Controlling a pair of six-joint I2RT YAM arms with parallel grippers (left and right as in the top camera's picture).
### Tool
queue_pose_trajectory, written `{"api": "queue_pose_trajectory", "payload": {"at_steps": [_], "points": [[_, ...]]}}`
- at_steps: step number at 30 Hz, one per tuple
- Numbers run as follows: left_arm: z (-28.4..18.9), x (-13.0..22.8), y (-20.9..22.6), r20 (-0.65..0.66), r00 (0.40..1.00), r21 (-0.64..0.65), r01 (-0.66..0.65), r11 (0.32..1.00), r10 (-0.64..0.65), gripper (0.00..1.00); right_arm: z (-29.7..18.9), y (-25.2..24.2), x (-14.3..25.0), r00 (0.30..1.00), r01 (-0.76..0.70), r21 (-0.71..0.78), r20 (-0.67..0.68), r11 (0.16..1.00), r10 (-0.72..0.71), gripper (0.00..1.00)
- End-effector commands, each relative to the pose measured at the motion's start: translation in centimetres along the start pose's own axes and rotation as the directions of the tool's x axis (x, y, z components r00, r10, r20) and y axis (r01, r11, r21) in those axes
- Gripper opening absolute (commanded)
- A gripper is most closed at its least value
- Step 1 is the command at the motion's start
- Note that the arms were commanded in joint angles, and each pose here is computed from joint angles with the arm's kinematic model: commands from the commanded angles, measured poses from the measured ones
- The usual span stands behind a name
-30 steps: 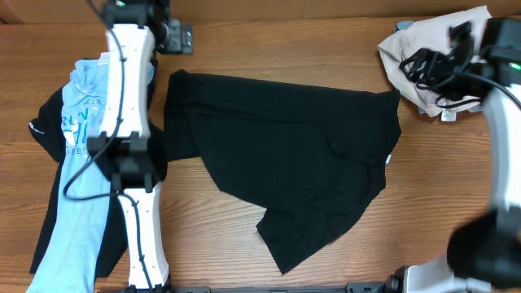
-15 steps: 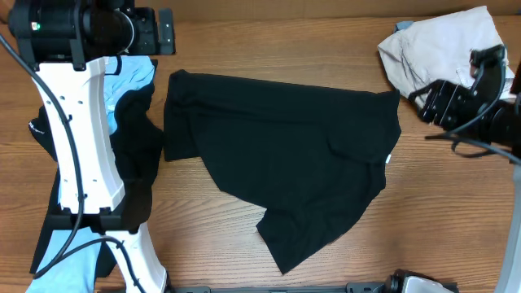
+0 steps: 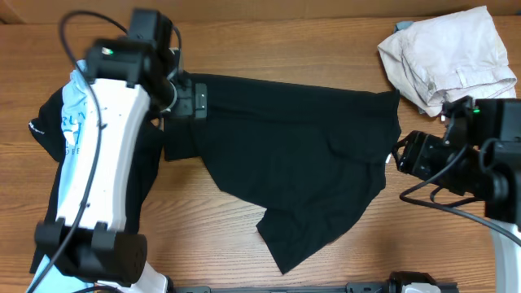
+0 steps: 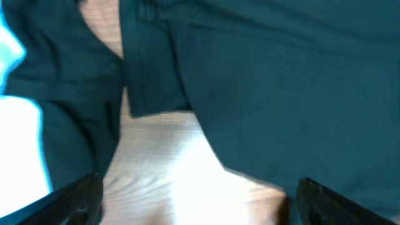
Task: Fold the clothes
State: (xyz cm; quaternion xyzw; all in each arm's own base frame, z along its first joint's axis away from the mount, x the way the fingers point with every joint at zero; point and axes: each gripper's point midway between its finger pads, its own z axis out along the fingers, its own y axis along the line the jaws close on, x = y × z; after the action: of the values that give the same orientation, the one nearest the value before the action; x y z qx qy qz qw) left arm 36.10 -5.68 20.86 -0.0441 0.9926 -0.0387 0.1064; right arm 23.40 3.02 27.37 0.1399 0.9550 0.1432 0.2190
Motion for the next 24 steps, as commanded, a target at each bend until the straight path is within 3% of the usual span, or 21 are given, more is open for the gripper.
{"api": "queue_pose_trajectory", "payload": {"at_steps": [1,10,17,24], "points": [[5.7,1.7,1.7,-0.058,0.984,-0.047,0.166,0.985,-0.169,1.0,2.0,-1.0,1.1,0.998,-0.019,0.055,-0.056,0.998,0.022,0.62],[14.8,4.5,6.6,-0.046,0.942,-0.074,0.329,0.941,-0.333,0.87,4.5,-1.5,1.6,0.994,-0.017,0.066,-0.104,0.998,0.024,0.61],[18.0,5.9,9.2,-0.006,0.914,-0.072,0.405,0.912,-0.406,0.69,5.2,-1.5,1.5,0.991,-0.021,0.068,-0.128,0.997,0.03,0.62],[18.9,4.7,9.2,0.067,0.913,-0.035,0.406,0.913,-0.403,0.62,5.2,-1.5,1.5,0.991,-0.022,0.068,-0.129,0.997,0.03,0.61]]}}
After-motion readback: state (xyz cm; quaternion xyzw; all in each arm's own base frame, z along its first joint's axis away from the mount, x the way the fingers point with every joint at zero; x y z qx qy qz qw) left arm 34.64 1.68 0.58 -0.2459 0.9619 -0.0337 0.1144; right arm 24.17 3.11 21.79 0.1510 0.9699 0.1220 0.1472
